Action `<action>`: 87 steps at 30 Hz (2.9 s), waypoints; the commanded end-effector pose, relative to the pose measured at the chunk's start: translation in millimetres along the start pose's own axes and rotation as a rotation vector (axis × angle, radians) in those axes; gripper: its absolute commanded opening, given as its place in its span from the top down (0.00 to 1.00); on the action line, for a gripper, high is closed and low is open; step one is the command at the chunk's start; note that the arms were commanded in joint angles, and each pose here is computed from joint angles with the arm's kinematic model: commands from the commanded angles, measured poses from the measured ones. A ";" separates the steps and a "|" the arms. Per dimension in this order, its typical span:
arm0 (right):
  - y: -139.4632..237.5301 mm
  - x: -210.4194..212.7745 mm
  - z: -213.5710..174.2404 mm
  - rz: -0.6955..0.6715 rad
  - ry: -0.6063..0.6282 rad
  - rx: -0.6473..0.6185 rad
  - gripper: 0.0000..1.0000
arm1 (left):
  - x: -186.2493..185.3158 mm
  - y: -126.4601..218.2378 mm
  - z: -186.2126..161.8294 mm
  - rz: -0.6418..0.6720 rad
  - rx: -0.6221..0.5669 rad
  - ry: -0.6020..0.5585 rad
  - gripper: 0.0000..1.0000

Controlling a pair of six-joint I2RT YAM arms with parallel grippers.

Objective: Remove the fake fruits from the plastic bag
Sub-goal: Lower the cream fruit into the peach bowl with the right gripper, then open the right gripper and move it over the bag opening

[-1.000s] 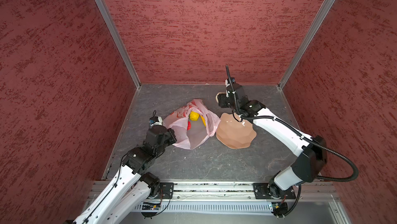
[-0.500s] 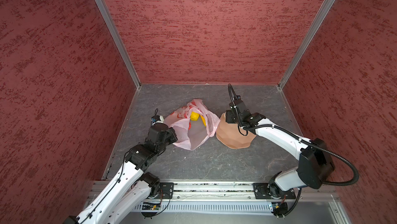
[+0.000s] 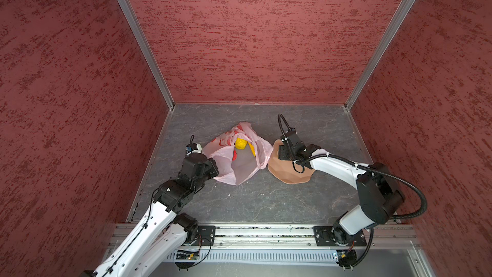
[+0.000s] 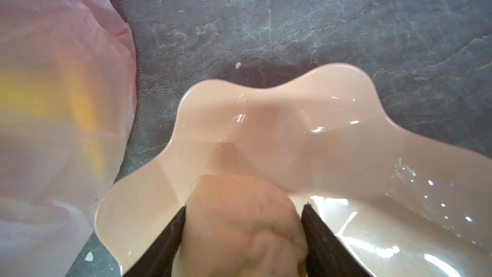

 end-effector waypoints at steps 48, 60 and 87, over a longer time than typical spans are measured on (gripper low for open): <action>-2.8 -5.9 -30.3 0.036 -0.078 0.052 0.25 | 0.4 7.2 3.9 -0.008 -0.013 -0.005 0.92; 12.0 -2.4 -17.6 0.054 -0.063 0.030 0.21 | 3.3 7.0 2.5 -0.010 -0.014 -0.001 0.92; 186.7 137.6 86.5 0.440 0.259 -0.324 0.39 | 42.8 25.1 -11.1 0.154 0.035 -0.033 0.93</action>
Point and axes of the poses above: each gripper's point midway between its finger pads, its own y axis back along the fingers, its own x axis along the line the jaws close on, z = x × y, the point moved 1 cm from there along y, back along the fingers, and after that the axes turned 4 degrees about y, right-handed, at the moved point
